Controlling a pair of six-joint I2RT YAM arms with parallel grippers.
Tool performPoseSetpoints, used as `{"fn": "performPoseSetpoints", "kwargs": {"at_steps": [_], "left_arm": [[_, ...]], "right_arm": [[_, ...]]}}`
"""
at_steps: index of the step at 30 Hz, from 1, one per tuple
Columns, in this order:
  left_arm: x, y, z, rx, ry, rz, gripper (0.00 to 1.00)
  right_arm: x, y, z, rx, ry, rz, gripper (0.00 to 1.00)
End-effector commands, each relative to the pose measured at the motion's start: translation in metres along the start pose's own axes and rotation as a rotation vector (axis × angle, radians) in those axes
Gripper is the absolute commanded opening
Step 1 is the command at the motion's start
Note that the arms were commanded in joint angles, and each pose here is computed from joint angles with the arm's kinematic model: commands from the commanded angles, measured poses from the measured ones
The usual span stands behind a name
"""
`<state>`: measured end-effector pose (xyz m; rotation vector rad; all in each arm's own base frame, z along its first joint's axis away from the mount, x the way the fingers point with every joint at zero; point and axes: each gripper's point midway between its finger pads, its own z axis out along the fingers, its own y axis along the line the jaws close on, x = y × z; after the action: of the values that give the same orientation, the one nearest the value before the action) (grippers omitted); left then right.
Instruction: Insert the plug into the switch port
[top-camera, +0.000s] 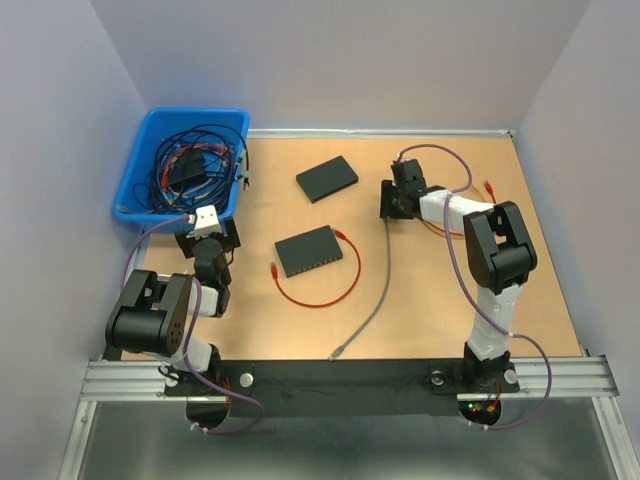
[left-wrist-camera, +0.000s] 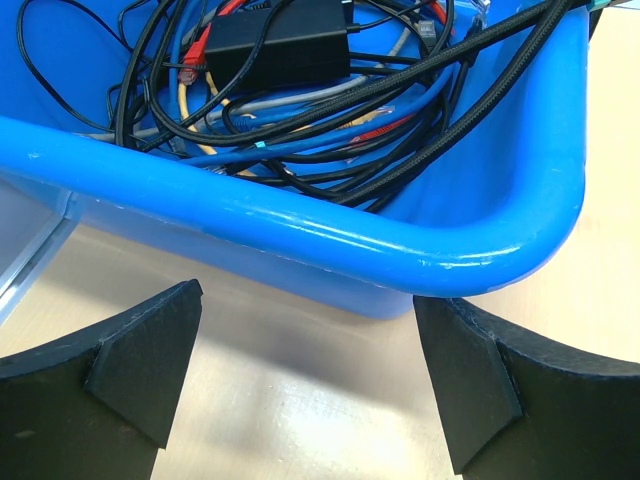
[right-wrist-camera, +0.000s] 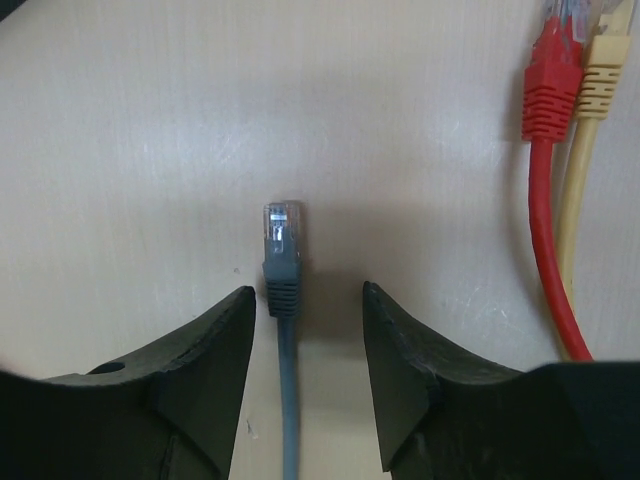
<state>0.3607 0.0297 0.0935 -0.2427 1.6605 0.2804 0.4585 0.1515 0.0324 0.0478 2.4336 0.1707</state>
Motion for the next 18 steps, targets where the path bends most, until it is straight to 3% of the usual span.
{"fn": "performPoseSetpoints", "kwargs": {"at_steps": [1, 6, 13, 18], "left_arm": [[-0.084, 0.004, 0.0, -0.019, -0.314, -0.149, 0.99], [-0.083, 0.004, 0.0, -0.02, -0.314, -0.149, 0.99], [-0.083, 0.004, -0.001, -0.02, -0.314, -0.149, 0.99], [-0.083, 0.004, 0.0, -0.02, -0.314, -0.149, 0.99]], "right_arm": [[-0.005, 0.009, 0.006, 0.008, -0.01, -0.035, 0.48], [0.003, 0.01, 0.01, 0.037, 0.008, -0.07, 0.37], [0.026, 0.015, 0.014, 0.009, 0.068, -0.113, 0.01], [0.015, 0.03, -0.012, -0.093, 0.037, -0.153, 0.0]]}}
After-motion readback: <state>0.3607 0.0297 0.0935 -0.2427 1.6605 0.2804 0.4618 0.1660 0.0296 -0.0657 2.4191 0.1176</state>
